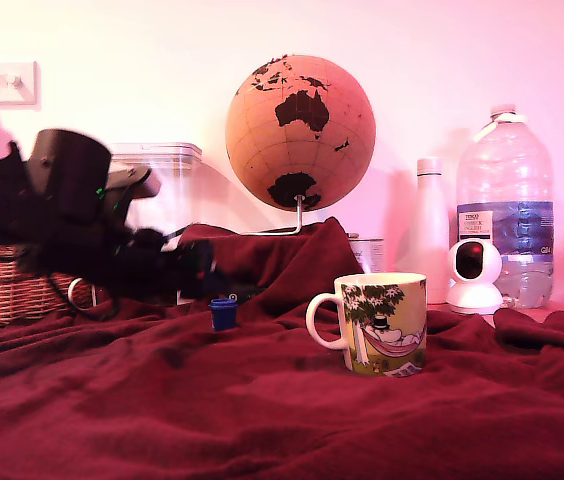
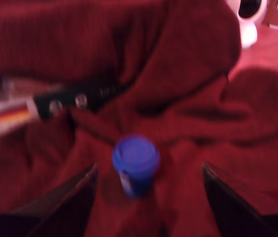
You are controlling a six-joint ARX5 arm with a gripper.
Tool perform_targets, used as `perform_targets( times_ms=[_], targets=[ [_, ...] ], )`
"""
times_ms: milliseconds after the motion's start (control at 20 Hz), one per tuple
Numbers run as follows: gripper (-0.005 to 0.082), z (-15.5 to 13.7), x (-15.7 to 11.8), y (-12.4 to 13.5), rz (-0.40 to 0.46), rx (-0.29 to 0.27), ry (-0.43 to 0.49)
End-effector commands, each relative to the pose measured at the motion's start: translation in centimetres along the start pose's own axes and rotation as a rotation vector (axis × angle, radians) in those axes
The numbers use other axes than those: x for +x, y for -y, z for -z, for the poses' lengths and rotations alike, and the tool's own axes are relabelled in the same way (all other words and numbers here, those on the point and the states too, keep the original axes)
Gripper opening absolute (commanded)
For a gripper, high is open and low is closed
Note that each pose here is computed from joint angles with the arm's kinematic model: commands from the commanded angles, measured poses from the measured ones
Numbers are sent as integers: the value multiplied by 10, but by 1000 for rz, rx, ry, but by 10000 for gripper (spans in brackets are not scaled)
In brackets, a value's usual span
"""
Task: Pick up the coffee capsules on the table and drop them inside the coffee cup
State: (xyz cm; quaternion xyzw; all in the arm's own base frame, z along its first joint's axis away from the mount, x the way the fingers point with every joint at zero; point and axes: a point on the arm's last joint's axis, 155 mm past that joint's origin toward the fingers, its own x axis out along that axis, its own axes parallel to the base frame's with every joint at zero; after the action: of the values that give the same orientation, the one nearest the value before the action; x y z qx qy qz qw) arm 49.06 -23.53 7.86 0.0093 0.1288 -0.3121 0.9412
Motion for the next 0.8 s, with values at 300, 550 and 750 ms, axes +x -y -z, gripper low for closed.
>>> perform_targets(
  times_ms=[300, 550, 750],
  targets=[
    [606, 27, 18, -2, 10, -3, -41],
    [606, 44, 30, -3, 22, -14, -64],
    [606, 43, 38, -6, 23, -19, -81]
  ],
)
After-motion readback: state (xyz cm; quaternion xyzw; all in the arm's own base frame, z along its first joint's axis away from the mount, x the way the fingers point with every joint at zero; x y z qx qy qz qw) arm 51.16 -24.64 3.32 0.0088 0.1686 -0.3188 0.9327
